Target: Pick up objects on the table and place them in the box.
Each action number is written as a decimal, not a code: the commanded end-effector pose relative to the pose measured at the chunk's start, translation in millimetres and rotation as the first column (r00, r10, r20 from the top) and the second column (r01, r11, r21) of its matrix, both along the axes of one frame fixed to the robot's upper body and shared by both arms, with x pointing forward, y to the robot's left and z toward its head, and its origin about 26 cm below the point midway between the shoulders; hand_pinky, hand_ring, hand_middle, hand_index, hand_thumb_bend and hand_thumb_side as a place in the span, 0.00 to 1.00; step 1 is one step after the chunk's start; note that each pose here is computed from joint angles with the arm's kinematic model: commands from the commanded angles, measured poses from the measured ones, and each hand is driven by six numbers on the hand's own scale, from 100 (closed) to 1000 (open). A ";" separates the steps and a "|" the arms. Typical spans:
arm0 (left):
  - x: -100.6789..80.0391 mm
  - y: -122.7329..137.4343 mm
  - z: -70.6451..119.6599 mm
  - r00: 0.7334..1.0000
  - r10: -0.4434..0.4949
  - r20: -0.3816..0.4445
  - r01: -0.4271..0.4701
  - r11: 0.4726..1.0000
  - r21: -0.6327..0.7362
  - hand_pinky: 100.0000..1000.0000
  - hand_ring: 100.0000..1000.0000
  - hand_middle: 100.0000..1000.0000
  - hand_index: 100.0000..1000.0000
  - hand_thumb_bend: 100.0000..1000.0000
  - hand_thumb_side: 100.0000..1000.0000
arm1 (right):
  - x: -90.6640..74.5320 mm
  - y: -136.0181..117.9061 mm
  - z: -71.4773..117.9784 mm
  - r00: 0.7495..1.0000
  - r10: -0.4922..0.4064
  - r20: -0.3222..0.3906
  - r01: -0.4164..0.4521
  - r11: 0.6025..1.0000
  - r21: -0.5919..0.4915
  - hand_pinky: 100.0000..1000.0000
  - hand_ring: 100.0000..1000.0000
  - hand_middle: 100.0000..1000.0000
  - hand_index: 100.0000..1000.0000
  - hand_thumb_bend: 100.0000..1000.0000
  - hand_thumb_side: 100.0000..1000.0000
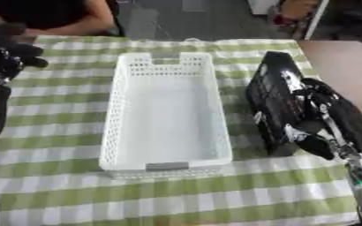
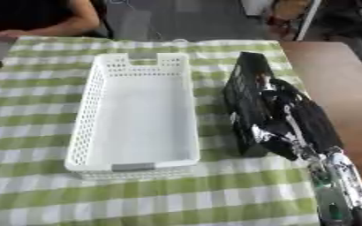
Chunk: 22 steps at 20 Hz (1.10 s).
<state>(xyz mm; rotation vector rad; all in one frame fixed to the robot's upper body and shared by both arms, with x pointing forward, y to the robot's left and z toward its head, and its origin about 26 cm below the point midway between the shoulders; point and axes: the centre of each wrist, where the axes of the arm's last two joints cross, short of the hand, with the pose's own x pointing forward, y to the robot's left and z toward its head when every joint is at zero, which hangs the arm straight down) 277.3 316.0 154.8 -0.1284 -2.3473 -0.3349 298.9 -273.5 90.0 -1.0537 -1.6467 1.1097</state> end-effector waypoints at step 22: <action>-0.7 -2.3 8.0 0.999 -0.014 0.029 0.014 1.000 0.007 0.62 0.63 0.78 0.70 0.46 0.79 | -2.0 -2.6 2.6 0.989 -0.069 0.128 0.049 0.987 0.154 0.29 0.55 0.81 0.73 0.00 0.00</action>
